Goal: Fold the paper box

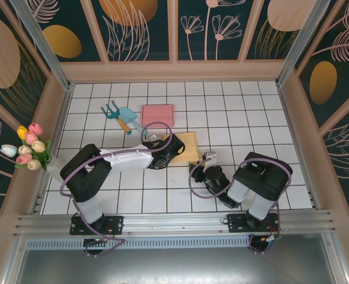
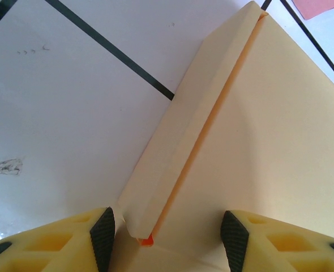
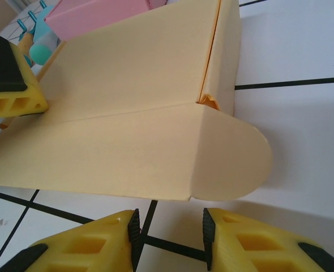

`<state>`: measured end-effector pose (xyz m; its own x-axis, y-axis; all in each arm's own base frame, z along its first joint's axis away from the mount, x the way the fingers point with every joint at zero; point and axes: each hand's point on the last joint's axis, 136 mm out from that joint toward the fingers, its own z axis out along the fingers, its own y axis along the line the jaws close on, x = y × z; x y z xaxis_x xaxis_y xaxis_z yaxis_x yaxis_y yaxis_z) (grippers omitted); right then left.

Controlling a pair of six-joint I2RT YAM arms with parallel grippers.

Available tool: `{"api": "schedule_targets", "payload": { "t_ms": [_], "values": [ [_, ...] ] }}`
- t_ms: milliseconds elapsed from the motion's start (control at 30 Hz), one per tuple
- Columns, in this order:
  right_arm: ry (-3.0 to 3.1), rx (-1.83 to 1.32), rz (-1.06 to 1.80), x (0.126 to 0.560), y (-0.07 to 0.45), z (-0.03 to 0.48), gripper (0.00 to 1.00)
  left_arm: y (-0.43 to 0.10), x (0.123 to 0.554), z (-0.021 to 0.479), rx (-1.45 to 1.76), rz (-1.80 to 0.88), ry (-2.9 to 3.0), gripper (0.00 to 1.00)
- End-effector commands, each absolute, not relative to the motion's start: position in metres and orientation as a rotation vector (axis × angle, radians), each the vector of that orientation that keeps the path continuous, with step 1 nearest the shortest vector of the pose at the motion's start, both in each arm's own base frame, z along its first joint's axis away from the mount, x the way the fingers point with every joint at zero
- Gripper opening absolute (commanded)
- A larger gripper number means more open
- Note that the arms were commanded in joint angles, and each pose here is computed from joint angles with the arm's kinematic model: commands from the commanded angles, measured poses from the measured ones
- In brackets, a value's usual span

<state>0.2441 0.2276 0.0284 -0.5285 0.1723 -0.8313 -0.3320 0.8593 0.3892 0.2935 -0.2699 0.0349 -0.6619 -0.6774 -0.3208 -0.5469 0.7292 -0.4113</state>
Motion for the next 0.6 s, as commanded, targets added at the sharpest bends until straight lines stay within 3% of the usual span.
{"api": "schedule_targets", "payload": {
  "t_ms": [0,233,567],
  "values": [
    [2.146,-0.155,0.634,0.228,0.221,0.001,0.39,-0.211,0.247,-0.029,-0.905,0.042,2.657,0.56],
    [2.138,-0.132,0.733,0.221,0.230,0.025,0.40,-0.205,0.248,-0.028,-0.919,0.068,2.644,0.56],
    [2.105,-0.017,0.677,0.220,0.202,0.068,0.39,-0.211,0.254,-0.025,-0.934,0.048,2.635,0.56]
  ]
}}
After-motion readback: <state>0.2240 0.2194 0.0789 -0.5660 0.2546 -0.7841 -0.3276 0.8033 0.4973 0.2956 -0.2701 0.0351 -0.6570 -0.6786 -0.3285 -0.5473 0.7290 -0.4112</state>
